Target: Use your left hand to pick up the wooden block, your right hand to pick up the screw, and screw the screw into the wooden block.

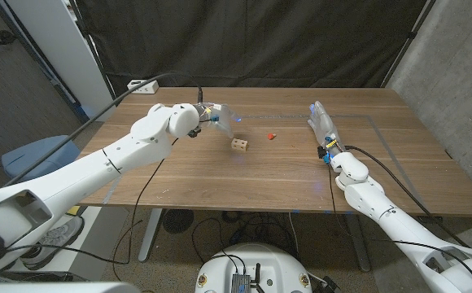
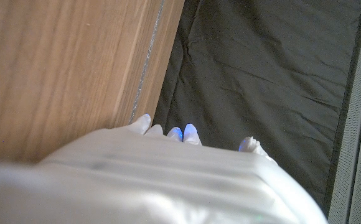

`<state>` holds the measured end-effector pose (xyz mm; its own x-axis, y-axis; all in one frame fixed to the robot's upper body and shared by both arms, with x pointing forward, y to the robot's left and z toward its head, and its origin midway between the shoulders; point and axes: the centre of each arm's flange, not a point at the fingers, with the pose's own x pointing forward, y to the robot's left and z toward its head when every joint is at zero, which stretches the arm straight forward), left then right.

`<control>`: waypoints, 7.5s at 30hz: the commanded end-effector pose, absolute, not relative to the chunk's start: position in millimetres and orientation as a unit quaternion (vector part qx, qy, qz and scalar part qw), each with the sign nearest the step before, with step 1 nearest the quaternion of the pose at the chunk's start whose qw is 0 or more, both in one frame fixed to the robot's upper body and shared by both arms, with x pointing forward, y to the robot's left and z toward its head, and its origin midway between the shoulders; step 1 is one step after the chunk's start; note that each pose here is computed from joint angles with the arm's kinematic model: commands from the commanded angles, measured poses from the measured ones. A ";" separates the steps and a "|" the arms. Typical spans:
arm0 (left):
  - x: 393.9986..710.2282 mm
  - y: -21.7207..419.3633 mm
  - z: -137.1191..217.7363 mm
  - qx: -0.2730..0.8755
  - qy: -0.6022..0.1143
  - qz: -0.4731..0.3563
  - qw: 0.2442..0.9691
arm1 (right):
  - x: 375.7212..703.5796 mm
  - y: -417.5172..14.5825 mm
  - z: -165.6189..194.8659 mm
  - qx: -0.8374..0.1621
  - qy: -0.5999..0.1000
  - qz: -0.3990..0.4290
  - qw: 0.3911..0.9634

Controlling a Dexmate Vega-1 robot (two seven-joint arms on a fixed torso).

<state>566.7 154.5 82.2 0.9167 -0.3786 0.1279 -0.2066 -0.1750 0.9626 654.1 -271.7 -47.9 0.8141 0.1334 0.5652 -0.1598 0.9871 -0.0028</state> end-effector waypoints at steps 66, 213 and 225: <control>605.7 119.6 33.7 0.832 -0.156 -0.049 0.530 | 653.8 -261.7 -58.5 0.025 -0.291 0.077 0.953; 608.5 124.2 42.0 0.725 -0.259 0.011 0.638 | 652.6 -266.5 -46.4 -0.024 -0.276 0.082 0.957; 606.6 135.0 44.0 0.662 -0.268 0.002 0.700 | 648.7 -271.1 -30.4 -0.092 -0.265 0.082 0.956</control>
